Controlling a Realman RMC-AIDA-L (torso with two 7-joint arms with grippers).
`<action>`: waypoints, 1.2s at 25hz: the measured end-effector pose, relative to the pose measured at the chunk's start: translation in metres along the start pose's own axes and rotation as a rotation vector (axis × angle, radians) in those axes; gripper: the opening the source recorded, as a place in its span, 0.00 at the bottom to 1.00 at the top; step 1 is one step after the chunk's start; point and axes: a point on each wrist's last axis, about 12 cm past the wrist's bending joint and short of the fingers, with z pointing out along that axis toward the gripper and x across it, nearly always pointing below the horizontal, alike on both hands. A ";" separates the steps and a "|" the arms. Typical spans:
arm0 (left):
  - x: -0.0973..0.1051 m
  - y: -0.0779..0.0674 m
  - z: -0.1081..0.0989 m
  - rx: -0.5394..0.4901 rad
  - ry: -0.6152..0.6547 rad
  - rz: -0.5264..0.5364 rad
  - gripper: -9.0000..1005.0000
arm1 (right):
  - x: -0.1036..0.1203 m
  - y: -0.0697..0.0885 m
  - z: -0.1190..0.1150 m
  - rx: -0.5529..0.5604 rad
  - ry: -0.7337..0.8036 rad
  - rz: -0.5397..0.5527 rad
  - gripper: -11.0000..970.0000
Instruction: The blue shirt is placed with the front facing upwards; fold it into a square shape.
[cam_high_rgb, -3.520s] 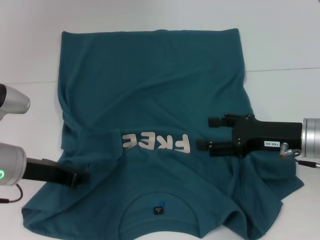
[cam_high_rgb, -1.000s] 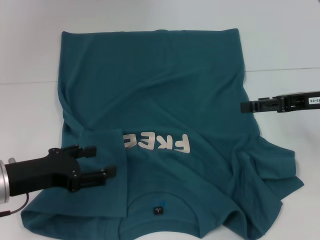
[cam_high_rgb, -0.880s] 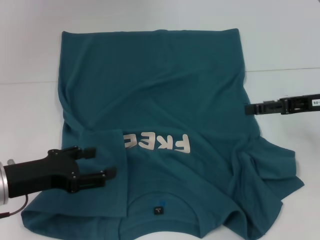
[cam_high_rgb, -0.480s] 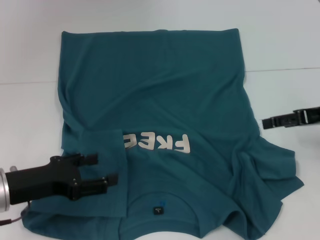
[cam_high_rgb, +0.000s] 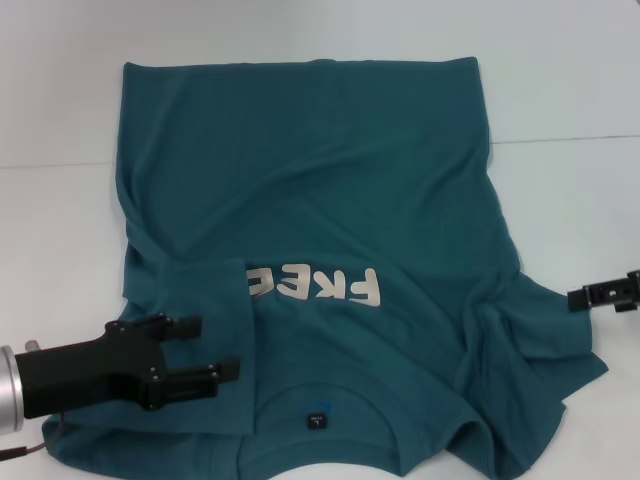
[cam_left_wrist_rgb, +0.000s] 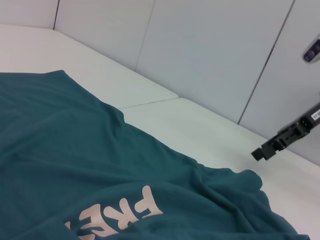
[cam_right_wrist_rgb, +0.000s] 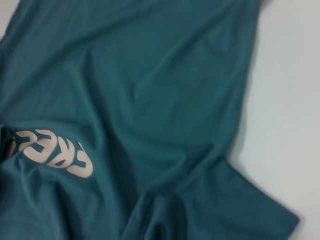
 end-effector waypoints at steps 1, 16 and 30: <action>0.000 0.000 0.000 0.001 -0.001 0.000 0.86 | 0.002 -0.002 0.001 0.001 0.002 0.009 0.95; 0.001 -0.001 0.003 0.017 -0.020 0.012 0.86 | 0.011 -0.007 0.022 -0.012 0.016 0.061 0.95; 0.000 0.000 0.003 0.015 -0.020 0.021 0.86 | 0.008 0.000 0.038 -0.048 -0.017 0.086 0.93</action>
